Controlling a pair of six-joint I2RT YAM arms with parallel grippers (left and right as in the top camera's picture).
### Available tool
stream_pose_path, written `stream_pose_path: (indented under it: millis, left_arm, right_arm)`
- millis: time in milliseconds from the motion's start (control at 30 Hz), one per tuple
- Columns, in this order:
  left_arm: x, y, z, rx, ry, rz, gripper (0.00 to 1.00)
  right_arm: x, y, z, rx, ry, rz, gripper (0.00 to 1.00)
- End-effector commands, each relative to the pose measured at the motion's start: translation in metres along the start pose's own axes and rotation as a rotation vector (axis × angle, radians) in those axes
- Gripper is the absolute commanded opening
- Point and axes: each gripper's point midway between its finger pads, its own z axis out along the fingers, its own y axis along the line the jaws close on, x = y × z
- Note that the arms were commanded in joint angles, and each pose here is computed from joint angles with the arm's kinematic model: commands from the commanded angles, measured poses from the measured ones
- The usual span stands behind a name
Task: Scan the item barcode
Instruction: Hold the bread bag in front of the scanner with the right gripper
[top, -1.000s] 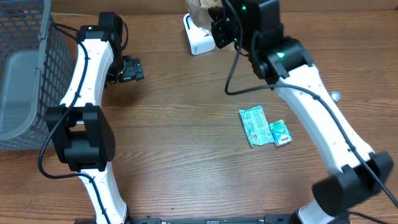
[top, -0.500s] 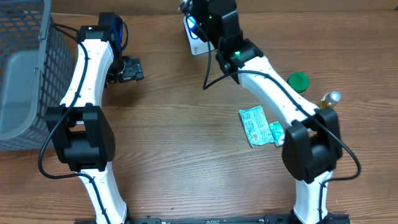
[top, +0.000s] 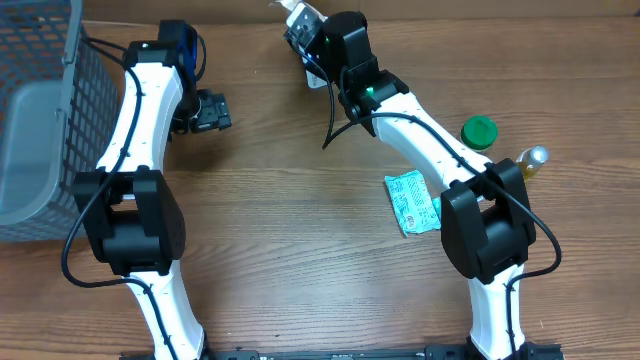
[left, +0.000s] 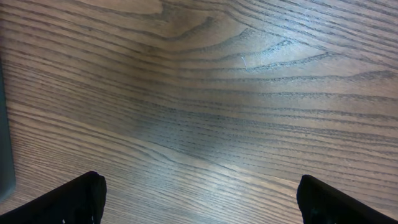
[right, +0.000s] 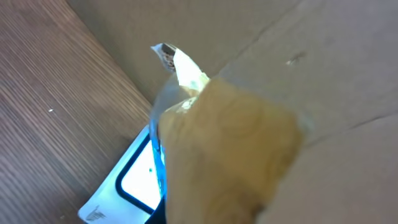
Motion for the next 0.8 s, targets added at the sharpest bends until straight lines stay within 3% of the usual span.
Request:
stream_pose_path:
  millis: [0, 567, 767]
  left_arm:
    - [-0.002, 0.002, -0.01, -0.003, -0.025, -0.016, 1.0]
    - [-0.002, 0.002, -0.01, -0.003, -0.025, -0.016, 1.0]
    - [-0.002, 0.002, -0.01, -0.003, -0.025, -0.016, 1.0]
  right_arm:
    - [-0.007, -0.001, -0.002, -0.004, -0.015, 0.1, 0.04]
    - [-0.004, 0.046, -0.007, -0.251, -0.014, 0.208, 0.04]
    - [-0.013, 0.035, -0.006, -0.227, -0.056, 0.283, 0.04]
